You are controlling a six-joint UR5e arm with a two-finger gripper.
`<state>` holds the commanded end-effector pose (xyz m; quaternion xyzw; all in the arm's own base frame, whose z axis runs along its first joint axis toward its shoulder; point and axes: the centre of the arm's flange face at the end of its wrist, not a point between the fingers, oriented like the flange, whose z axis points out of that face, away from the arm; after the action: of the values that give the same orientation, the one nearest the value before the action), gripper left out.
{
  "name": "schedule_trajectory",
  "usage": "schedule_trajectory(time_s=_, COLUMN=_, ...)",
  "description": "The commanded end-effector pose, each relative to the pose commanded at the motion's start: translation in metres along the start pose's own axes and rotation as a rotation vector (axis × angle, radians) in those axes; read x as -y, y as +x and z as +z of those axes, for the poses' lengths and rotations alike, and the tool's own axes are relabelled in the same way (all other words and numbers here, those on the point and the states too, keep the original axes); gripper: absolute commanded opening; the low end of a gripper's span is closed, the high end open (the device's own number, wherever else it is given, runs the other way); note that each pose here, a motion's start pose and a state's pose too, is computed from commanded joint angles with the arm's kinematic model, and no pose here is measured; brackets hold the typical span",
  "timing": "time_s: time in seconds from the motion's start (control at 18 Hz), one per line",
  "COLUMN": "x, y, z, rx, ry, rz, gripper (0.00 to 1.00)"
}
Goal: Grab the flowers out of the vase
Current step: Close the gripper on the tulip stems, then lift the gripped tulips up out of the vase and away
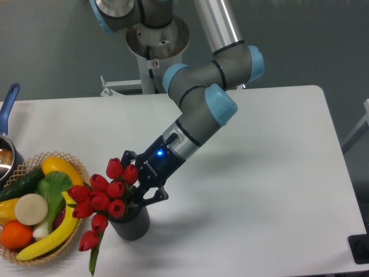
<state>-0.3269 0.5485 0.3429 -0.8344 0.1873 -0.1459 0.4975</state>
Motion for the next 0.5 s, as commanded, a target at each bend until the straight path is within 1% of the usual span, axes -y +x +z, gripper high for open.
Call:
schedule_trajectory(time_s=0.28, x=0.023, y=0.007, z=-0.021, rx=0.024, ry=0.030, rz=-0.018, gripper=0.40)
schedule_trajectory(time_s=0.39, x=0.038, y=0.008, z=-0.032, rx=0.025, ry=0.071, rz=-0.010, gripper=0.41)
schedule_trajectory(time_s=0.5, x=0.055, y=0.009, z=-0.045, rx=0.032, ry=0.100, rz=-0.032, gripper=0.41)
